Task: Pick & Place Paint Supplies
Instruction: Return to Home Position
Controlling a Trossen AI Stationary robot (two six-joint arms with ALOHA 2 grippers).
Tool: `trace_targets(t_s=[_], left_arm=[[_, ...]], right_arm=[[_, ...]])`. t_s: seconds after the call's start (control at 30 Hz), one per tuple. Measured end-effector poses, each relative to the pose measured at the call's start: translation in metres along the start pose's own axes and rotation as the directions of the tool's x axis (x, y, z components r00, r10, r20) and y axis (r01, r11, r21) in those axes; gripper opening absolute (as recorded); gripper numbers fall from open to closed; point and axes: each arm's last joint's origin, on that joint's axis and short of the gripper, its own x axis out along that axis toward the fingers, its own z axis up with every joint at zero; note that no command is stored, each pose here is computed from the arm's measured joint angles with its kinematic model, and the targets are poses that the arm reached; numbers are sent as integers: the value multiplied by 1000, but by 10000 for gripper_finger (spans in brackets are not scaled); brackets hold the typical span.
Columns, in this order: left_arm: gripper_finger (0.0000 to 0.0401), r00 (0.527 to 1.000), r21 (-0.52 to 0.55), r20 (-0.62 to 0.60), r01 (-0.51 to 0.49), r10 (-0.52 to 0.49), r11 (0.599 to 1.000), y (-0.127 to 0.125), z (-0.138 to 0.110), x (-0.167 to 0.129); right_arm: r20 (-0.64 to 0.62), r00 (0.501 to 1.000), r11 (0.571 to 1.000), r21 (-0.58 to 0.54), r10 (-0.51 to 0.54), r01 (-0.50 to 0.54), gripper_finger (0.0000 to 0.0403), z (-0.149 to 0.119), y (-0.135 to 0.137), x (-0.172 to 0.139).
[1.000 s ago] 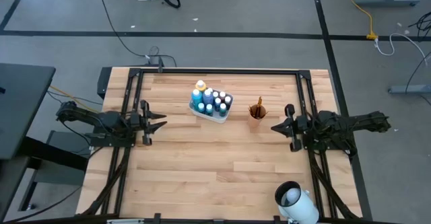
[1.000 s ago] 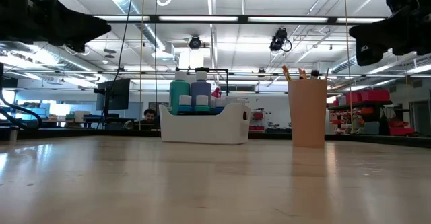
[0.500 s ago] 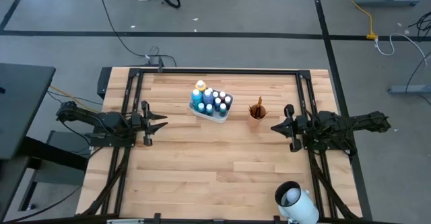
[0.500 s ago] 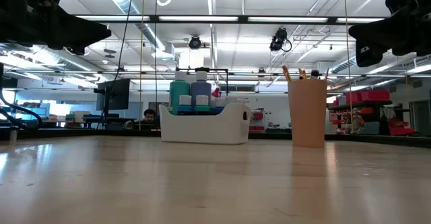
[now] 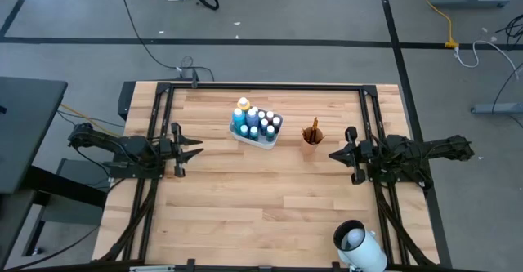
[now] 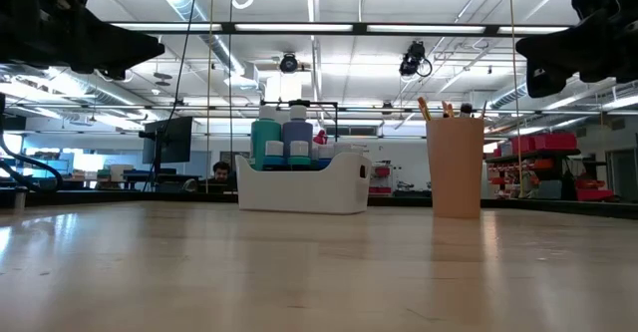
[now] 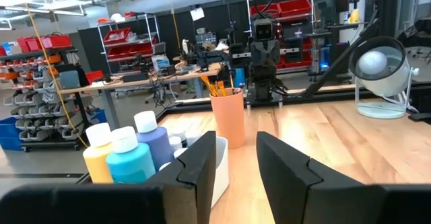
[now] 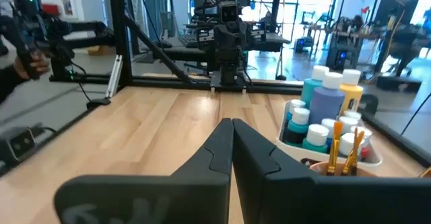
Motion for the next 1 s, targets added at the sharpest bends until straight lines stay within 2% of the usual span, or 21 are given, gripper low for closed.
trace_targets(t_s=[0.17,0.33,0.63,1.0], left_arm=[[116,1000,11,0,0,0,1000,0,0,0],[116,1000,-25,0,0,0,1000,0,0,0],[116,1000,29,0,0,0,1000,0,0,0],[116,1000,29,0,0,0,1000,0,0,0]], right_arm=[[0,1000,997,-71,0,0,8,0,0,0],[-1,1000,999,-42,1,-1,8,0,0,0],[-32,999,999,-38,2,-3,8,-3,0,0],[-31,1000,999,-38,3,-4,8,-3,0,0]])
